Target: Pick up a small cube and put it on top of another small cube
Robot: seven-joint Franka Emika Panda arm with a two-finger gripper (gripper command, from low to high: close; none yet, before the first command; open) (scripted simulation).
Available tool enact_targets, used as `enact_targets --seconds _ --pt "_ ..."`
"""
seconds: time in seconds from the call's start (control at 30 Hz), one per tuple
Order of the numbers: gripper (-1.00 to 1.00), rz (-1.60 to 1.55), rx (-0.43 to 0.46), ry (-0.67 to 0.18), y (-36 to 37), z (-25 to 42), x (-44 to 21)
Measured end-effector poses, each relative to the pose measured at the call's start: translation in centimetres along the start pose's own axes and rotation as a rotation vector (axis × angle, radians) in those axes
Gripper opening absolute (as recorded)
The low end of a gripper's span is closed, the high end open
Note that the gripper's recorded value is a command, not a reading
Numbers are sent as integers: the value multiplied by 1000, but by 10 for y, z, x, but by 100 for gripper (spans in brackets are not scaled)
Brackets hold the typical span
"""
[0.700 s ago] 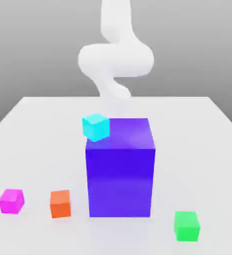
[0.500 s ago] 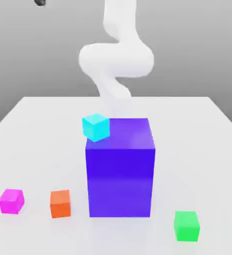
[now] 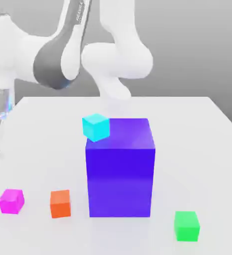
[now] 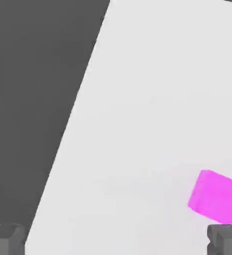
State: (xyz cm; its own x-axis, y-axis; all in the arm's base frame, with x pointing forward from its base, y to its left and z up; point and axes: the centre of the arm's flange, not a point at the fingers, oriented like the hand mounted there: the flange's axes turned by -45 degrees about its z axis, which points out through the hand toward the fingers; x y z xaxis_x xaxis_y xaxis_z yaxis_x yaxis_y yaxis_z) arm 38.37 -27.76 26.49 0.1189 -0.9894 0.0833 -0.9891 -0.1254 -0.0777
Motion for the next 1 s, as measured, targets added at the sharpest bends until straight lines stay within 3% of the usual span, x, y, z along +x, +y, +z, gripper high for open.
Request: enact_targets --seconds 0.1,0.27,0.3,0.53,0.77,1.0 --pt "0 161 -65 -58 35 53 3" --pt "0 214 -86 -74 50 117 0" --pt "-100 214 -86 -74 52 128 -1" --pt "-100 215 -86 -74 52 130 -1" --pt "-100 105 -61 -40 22 61 -9" --pt "-100 -335 36 29 -100 10 -156"
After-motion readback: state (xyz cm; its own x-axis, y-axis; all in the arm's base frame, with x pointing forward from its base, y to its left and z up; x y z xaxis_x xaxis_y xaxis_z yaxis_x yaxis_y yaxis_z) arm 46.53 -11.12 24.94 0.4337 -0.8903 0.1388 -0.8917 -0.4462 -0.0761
